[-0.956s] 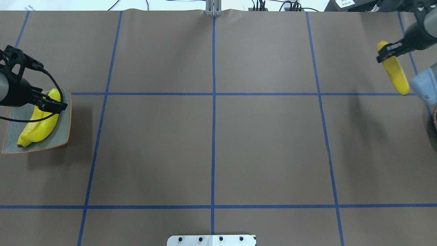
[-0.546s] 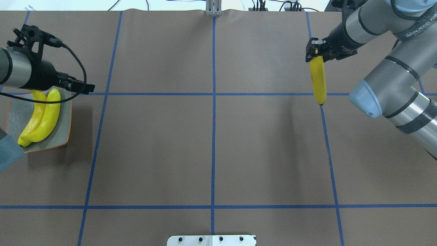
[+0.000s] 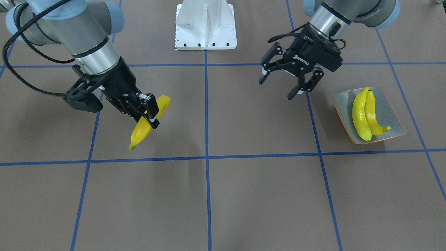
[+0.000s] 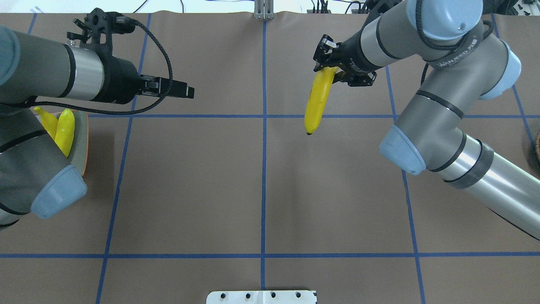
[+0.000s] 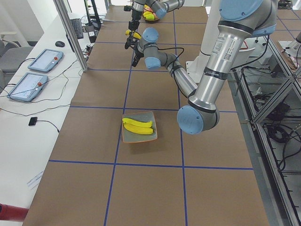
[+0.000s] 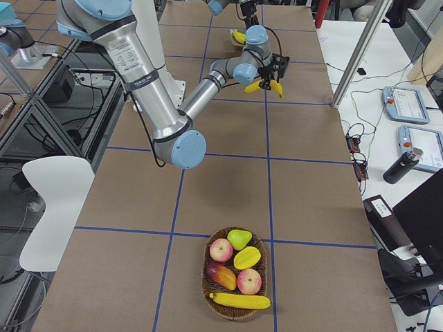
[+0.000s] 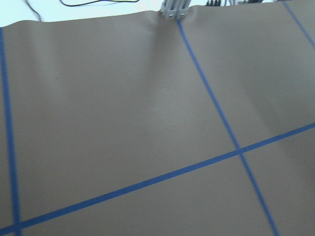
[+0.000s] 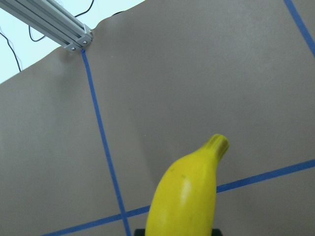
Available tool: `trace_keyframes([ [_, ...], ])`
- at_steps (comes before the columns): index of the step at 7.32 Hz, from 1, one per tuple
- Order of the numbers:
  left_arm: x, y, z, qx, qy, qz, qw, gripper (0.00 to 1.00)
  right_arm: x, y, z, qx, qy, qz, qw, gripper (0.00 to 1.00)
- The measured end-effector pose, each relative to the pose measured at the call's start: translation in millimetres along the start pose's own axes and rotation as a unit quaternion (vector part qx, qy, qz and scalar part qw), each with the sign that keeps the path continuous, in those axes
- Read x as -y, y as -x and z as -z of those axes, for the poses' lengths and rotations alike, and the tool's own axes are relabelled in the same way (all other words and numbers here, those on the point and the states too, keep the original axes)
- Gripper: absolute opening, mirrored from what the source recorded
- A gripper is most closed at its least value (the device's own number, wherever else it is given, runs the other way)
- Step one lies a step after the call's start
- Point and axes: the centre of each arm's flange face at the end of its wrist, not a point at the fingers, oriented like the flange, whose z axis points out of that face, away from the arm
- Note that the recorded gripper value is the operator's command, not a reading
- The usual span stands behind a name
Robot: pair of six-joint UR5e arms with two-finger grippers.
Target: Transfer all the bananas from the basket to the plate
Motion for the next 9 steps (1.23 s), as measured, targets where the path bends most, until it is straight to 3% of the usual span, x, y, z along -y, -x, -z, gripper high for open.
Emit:
trace_keyframes([
  [2,-11.7,-31.6,0.8,-0.072,-0.011,0.027,0.997,1.0,-28.3,46.9,11.2,-0.016,0.003,-0.049,0.9986,0.0],
  [4,-28.6,-61.9,-8.5,-0.11,-0.001,0.036,0.9933,1.0,-52.3,82.9,25.8,-0.017,0.012,-0.079,0.9966,0.0],
  [9,-39.5,-84.7,-14.8,-0.129,0.006,0.034,0.991,1.0,-95.6,116.0,44.5,-0.02,0.033,-0.093,0.9949,0.0],
])
